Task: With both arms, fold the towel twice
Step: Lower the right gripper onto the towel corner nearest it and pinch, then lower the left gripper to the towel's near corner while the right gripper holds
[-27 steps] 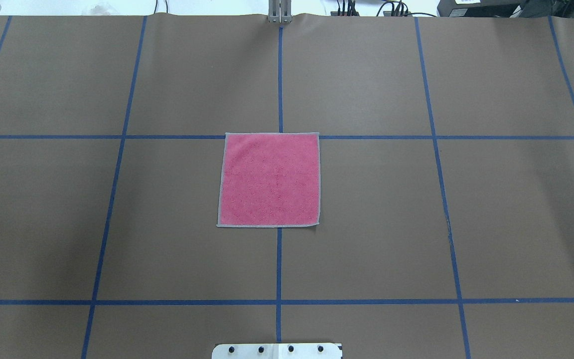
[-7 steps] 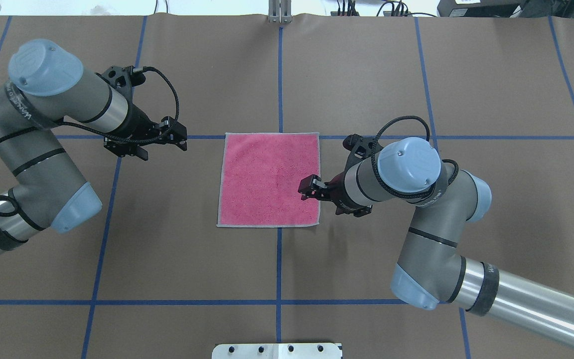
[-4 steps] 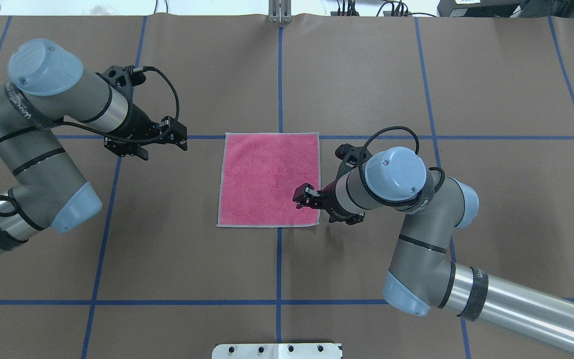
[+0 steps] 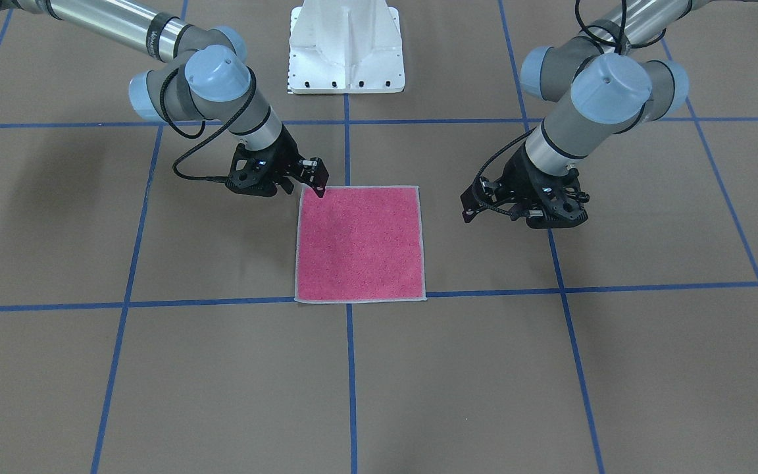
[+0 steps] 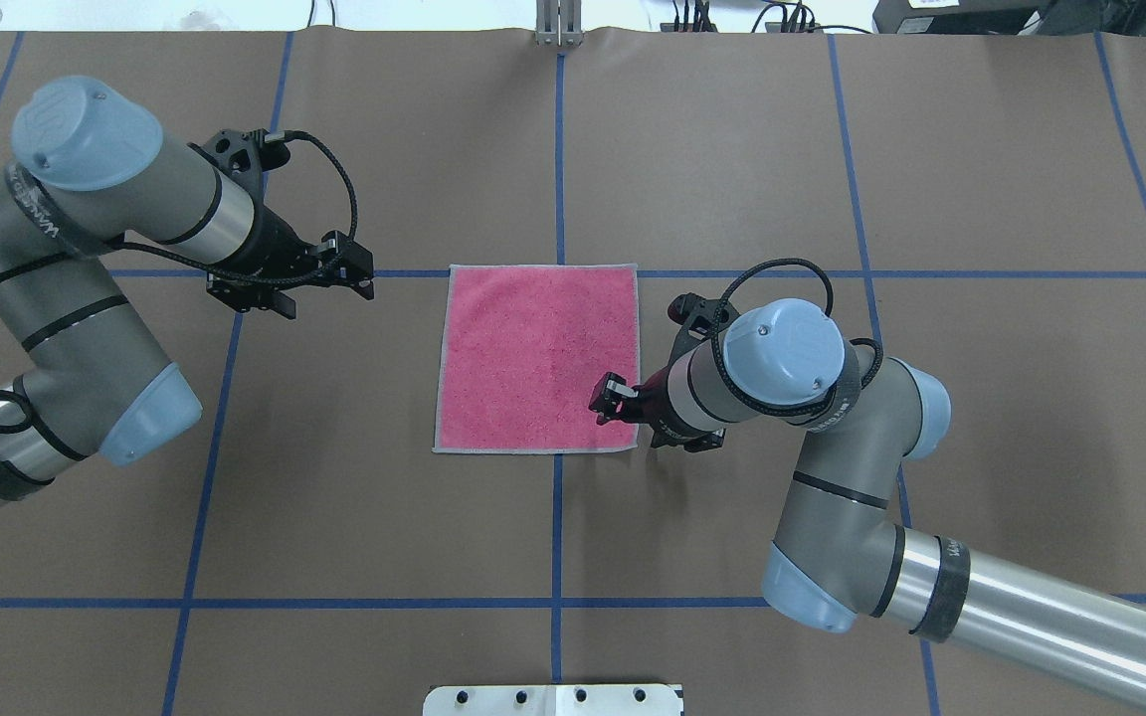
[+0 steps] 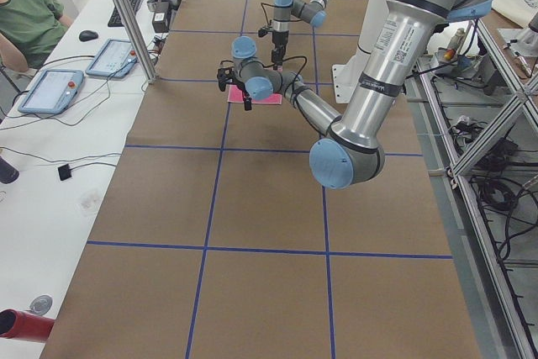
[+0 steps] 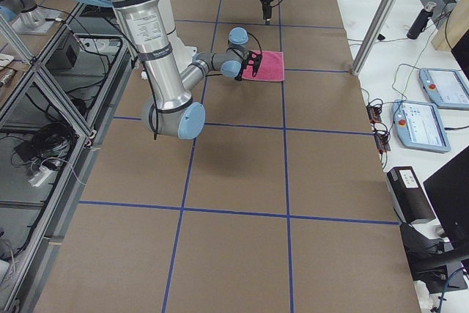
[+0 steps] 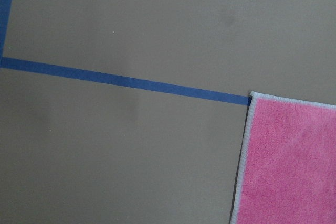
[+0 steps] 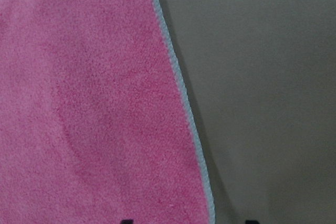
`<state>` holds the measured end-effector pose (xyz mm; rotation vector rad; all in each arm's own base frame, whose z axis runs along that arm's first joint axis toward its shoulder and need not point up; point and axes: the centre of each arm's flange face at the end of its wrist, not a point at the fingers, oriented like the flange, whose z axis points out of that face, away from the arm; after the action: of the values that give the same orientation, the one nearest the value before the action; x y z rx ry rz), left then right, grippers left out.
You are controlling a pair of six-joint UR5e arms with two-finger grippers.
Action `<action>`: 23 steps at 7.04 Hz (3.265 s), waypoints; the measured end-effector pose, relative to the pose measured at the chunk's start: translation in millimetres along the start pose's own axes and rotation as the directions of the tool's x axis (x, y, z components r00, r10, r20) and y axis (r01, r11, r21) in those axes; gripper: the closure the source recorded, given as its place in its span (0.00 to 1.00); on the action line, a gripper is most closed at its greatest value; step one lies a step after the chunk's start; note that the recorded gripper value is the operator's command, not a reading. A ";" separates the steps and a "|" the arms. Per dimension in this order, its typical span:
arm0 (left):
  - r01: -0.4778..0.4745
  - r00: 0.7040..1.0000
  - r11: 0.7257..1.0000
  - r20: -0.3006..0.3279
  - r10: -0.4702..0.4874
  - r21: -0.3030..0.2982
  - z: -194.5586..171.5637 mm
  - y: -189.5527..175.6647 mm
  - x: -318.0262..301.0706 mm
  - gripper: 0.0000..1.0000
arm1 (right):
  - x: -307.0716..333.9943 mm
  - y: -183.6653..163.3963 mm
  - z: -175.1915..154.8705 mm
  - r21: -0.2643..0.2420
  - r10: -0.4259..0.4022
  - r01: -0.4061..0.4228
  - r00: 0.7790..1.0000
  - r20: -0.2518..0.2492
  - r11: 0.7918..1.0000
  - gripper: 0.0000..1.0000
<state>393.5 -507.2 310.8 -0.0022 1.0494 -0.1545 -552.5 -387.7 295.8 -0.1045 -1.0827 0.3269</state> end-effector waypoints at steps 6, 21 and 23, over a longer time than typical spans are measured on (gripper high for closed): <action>0.001 1.000 1.000 -0.002 -0.001 0.003 -3.2 0.2 -1.7 0.00 | -3.7 9.0 2.3 -0.014 -0.006 0.006 1.000 0.004 1.000 0.77; 0.031 0.999 0.999 -0.024 -0.030 0.022 28.4 27.9 38.8 0.00 | -13.2 -16.3 -29.3 0.021 0.021 -0.022 0.998 0.052 1.000 1.00; 0.067 0.996 0.998 -0.059 -0.066 0.013 53.2 60.7 55.4 0.00 | -13.1 -22.2 -32.4 0.027 0.026 -0.027 0.998 0.054 0.999 1.00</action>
<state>474.2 -458.0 285.0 -0.0190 1.1067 -0.2245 -525.0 -410.3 274.8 -0.0859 -1.1302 0.3701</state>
